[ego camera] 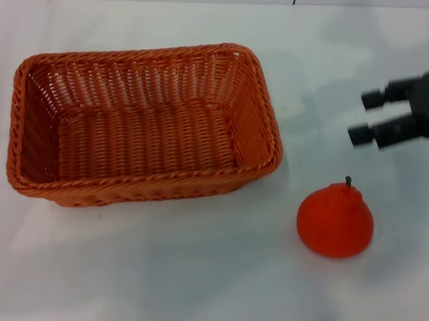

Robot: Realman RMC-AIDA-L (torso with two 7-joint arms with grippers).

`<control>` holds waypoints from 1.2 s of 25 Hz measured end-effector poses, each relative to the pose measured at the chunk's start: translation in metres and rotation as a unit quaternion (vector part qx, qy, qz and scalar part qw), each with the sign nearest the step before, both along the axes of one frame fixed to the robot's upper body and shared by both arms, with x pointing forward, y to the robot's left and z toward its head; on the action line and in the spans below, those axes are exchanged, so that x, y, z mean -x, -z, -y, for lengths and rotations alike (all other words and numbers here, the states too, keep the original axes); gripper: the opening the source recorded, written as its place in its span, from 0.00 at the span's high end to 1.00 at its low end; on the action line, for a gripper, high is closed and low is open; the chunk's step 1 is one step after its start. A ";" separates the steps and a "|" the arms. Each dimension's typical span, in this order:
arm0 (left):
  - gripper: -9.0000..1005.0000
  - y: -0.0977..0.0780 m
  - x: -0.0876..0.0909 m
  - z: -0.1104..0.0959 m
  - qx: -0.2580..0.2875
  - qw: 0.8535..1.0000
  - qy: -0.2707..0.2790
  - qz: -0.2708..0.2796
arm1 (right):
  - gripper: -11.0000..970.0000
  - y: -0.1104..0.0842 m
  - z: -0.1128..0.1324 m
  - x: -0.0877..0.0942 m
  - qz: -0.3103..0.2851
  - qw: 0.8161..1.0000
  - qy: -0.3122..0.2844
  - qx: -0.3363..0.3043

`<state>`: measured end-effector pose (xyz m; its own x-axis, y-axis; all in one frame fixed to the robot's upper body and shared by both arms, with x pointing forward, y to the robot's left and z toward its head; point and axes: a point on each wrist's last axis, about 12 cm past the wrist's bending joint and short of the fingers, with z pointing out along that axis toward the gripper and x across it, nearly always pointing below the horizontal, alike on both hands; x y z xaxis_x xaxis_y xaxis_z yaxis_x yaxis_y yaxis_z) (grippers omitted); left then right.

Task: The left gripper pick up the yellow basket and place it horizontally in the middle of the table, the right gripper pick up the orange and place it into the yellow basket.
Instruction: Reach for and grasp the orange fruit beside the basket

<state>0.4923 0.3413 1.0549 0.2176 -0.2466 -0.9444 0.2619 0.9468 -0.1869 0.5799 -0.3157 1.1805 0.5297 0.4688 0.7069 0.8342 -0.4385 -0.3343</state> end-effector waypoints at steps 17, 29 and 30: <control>0.43 -0.004 -0.014 0.011 0.015 1.000 0.015 0.004 | 0.04 0.032 -0.016 0.004 -0.073 0.992 -0.006 0.107; 0.43 -0.002 -0.015 0.011 0.016 1.000 0.012 -0.003 | 0.26 0.047 -0.041 0.000 -0.091 0.985 -0.054 0.136; 0.43 -0.002 -0.015 0.011 0.016 1.000 0.011 -0.005 | 0.28 0.047 -0.041 0.000 -0.090 0.985 -0.054 0.137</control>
<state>0.5072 0.3304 1.0570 0.2031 -0.2819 -0.9377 0.2811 0.9341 -0.2199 0.5802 -0.2744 1.1335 0.5707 0.6901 0.4451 0.8195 -0.4445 -0.3617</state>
